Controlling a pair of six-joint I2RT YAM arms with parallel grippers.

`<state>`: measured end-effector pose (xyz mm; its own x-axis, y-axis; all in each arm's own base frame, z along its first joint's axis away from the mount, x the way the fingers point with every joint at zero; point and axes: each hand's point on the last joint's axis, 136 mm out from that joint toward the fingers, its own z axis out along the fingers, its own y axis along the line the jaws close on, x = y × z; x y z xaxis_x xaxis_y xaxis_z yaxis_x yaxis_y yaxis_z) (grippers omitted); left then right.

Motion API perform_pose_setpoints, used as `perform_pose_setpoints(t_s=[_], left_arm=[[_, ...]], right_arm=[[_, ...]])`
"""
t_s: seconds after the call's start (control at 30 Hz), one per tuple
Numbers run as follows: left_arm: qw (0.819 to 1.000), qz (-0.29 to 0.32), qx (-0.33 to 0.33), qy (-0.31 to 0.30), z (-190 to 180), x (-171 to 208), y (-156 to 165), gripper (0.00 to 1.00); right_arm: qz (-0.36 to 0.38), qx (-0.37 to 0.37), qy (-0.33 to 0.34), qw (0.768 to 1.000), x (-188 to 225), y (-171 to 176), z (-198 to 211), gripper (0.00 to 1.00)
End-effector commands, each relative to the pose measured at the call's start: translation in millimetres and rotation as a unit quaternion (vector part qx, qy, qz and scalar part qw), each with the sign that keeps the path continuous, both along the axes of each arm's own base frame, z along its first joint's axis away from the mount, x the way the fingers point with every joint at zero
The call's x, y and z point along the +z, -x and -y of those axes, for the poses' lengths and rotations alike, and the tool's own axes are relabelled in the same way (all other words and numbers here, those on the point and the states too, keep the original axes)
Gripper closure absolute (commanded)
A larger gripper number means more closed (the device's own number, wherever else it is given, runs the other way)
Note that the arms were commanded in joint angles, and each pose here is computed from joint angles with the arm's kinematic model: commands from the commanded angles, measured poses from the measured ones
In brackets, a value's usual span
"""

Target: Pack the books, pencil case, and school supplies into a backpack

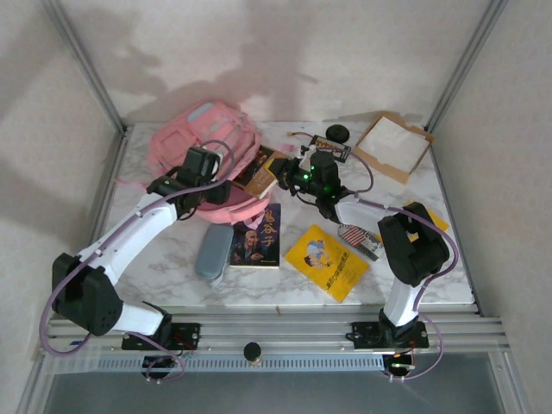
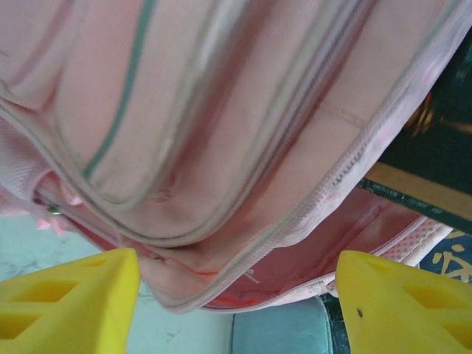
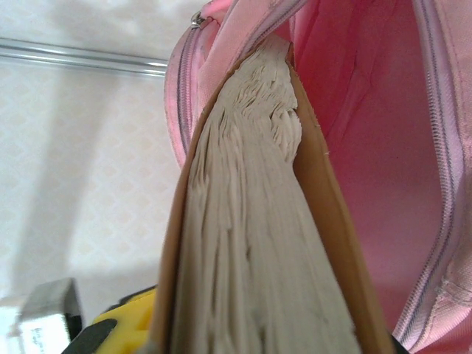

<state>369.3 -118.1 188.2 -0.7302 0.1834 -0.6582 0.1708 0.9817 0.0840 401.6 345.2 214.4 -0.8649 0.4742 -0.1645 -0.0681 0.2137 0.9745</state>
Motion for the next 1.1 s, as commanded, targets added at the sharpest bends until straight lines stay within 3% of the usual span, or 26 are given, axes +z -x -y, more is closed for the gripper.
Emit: perform_pose_setpoints(t_s=[0.0,0.1,0.17,0.27,0.4,0.6,0.93,1.07], left_arm=[[0.999,0.012,-0.033,0.015,18,-6,-11,0.33],[1.000,0.015,-0.023,0.000,14,-14,-18,0.34],[1.000,0.014,-0.012,-0.018,10,-19,-24,0.41],[0.998,0.042,0.013,-0.041,0,-8,-31,0.64],[0.996,0.076,0.016,-0.039,-1,7,-37,0.69],[0.994,0.093,0.027,-0.045,0,22,-52,0.99],[0.982,0.180,0.052,-0.041,-7,125,-68,1.00],[0.982,0.182,0.041,-0.035,-1,138,-73,1.00]], right_arm=[[0.115,0.011,-0.066,0.991,83,-3,-3,1.00],[0.118,0.008,-0.064,0.991,85,-4,-2,1.00],[0.121,0.007,-0.066,0.990,88,-3,-2,1.00],[0.119,0.005,-0.062,0.991,87,-4,-1,1.00],[0.117,0.004,-0.060,0.991,85,-2,1,1.00],[0.102,-0.003,-0.043,0.994,72,2,7,1.00],[0.068,0.000,0.009,0.998,28,23,12,1.00],[0.074,0.012,-0.003,0.997,27,19,-9,1.00]])
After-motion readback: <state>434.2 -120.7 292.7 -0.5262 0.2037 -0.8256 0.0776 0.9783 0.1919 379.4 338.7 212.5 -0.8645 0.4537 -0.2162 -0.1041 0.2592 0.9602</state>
